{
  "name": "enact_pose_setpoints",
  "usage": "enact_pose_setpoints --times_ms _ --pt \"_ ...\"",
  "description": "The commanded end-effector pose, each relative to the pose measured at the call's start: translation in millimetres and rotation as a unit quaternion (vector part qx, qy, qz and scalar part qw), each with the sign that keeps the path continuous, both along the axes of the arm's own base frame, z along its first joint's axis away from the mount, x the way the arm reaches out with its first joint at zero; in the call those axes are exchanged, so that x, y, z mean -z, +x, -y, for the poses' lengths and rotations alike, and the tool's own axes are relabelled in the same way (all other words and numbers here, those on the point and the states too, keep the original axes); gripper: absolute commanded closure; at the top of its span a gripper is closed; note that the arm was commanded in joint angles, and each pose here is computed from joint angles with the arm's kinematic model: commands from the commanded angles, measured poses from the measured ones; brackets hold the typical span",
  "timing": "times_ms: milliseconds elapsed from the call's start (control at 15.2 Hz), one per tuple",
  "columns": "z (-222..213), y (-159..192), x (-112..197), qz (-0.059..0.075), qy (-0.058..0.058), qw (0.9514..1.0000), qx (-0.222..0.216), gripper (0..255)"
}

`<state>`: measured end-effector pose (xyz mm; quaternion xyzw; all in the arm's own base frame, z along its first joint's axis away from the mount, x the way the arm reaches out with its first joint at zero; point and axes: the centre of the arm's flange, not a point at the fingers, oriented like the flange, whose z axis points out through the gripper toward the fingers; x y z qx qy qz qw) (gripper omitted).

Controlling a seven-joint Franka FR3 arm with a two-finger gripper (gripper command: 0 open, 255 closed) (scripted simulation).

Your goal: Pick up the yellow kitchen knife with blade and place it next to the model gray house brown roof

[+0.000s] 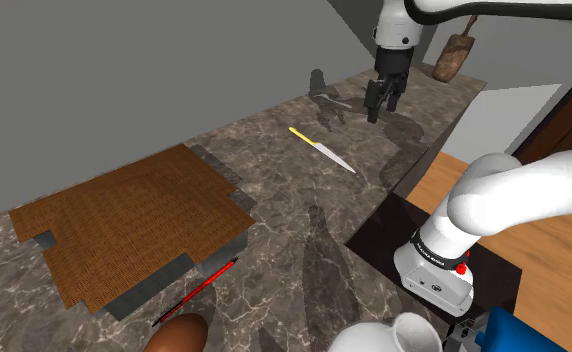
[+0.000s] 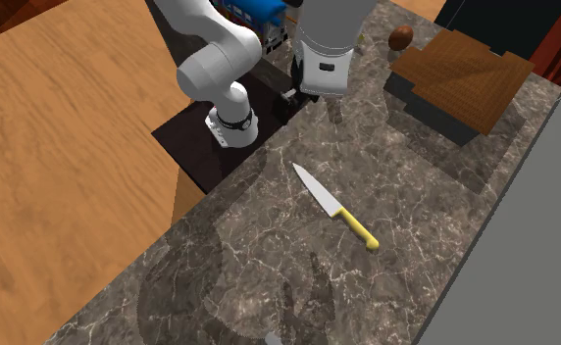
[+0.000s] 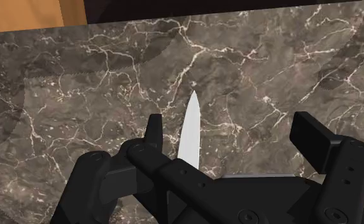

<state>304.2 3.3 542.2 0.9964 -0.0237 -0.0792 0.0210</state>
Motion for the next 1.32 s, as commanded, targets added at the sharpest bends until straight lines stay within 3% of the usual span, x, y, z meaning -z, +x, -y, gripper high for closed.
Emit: enact_pose_setpoints --times_ms 0,1254 --pt "0 0 0 0.000 0.000 1.0000 0.000 0" --pt "76 194 153 0.000 0.090 0.9958 0.017 0"
